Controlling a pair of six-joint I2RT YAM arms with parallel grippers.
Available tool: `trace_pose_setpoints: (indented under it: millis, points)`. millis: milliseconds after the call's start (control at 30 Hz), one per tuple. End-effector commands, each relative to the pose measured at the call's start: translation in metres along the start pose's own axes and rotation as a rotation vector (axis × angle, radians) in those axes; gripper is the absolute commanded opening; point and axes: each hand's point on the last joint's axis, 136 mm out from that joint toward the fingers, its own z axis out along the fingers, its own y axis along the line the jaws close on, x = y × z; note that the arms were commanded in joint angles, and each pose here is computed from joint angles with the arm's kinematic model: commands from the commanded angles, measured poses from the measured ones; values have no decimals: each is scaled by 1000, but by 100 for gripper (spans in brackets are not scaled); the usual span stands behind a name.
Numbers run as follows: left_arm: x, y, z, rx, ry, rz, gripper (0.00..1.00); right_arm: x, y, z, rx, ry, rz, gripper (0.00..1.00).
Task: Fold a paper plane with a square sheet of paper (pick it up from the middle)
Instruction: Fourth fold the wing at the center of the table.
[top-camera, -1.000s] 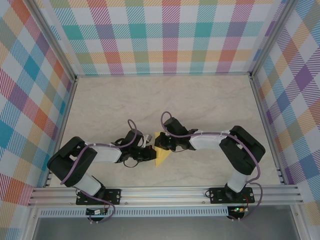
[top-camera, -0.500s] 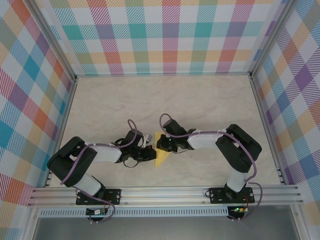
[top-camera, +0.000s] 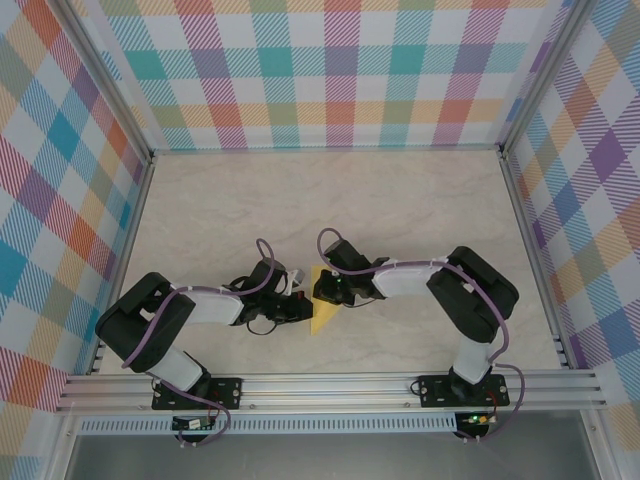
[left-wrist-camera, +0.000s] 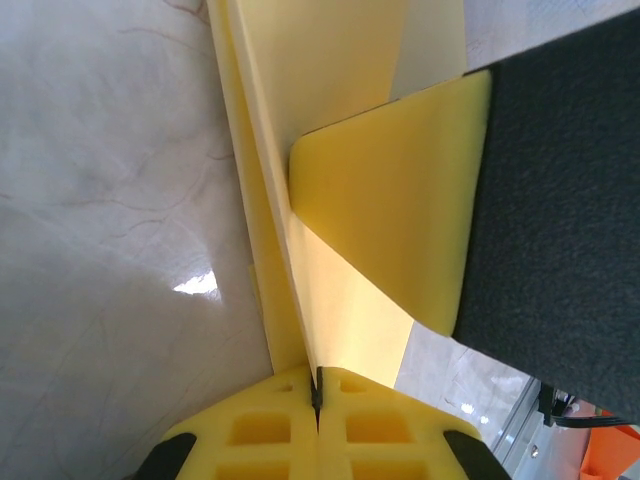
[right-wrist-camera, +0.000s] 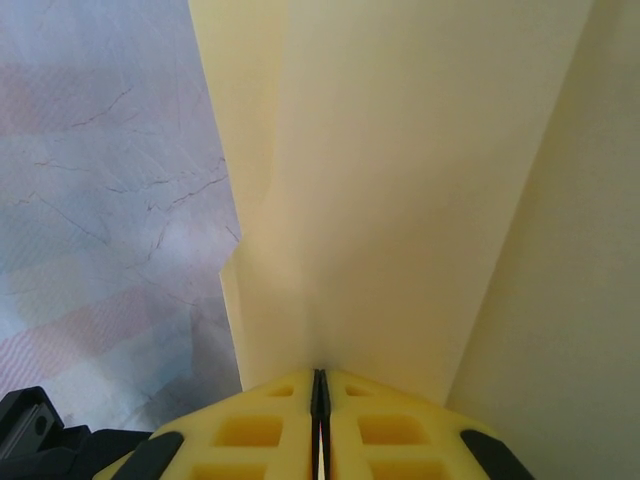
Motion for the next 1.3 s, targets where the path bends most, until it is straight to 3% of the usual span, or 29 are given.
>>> trace_pose_setpoints:
  millis: [0, 233, 400, 633, 1000, 1267]
  points:
    - [10, 14, 1, -39, 41, -26, 0, -7, -5, -17, 13, -46, 19, 14]
    - [8, 12, 3, -30, 44, -24, 0, -14, 21, -48, -91, -113, 14, 16]
    - [7, 9, 3, -19, 48, -17, 0, -5, 43, -37, -136, -49, -33, 15]
    - [8, 8, 3, -13, 58, -8, 0, -6, 43, -11, -119, -6, -27, 15]
    - [15, 7, 3, -1, 90, 5, 0, 0, -34, 7, 100, -2, 40, 14]
    - [15, -13, -6, 72, 97, 15, 12, 11, -59, 17, 144, 23, 73, 13]
